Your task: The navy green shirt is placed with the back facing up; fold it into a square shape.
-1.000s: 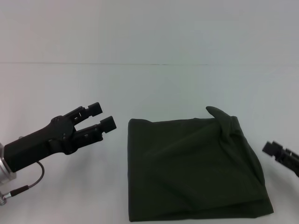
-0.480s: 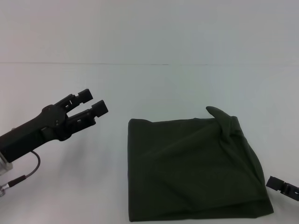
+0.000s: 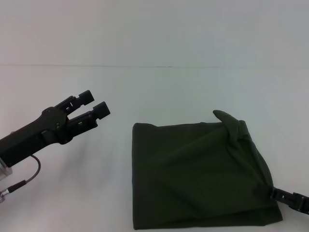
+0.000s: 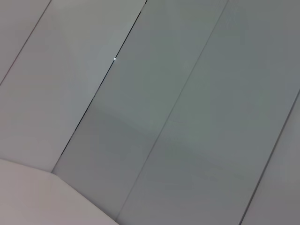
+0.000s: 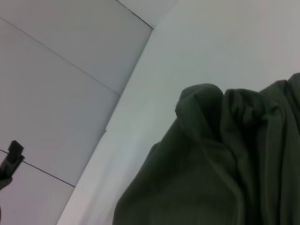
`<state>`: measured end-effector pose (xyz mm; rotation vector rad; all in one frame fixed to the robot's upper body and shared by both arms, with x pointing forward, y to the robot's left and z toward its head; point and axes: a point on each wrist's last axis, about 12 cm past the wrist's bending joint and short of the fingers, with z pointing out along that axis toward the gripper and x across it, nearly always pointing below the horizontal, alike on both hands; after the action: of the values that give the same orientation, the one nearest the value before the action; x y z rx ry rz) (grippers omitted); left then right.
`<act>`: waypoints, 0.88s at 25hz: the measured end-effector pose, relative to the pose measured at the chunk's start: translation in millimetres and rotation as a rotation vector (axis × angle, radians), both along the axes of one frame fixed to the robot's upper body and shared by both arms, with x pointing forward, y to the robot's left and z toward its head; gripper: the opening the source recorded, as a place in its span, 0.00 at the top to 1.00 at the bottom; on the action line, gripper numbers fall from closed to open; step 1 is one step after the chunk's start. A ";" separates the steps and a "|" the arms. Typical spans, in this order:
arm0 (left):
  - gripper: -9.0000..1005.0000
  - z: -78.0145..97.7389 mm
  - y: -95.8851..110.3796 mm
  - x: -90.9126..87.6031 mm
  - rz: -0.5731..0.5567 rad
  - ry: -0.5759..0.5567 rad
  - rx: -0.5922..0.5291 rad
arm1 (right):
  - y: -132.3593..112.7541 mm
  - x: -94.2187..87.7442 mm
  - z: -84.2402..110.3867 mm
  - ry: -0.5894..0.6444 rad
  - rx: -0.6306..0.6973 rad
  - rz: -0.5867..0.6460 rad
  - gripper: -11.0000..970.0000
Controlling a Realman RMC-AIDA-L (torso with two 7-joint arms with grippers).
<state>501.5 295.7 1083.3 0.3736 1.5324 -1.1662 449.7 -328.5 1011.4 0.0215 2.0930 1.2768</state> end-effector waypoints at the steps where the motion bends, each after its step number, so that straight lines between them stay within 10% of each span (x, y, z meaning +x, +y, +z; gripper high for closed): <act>1: 0.06 0.0 0.0 0.0 0.000 0.000 0.000 | 2.0 1.7 -0.6 0.007 -0.004 0.006 0.26; 14: 0.06 -0.8 1.7 -1.5 0.009 0.002 -0.002 | 4.8 6.2 -0.6 0.036 -0.038 0.065 0.27; 22: 0.06 -1.4 3.4 -3.2 0.016 0.002 -0.005 | 7.8 9.1 1.0 0.036 -0.040 0.092 0.71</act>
<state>498.3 299.1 1081.9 0.3563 1.5316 -1.1573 458.8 -320.6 1012.4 -0.0700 2.1716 1.2971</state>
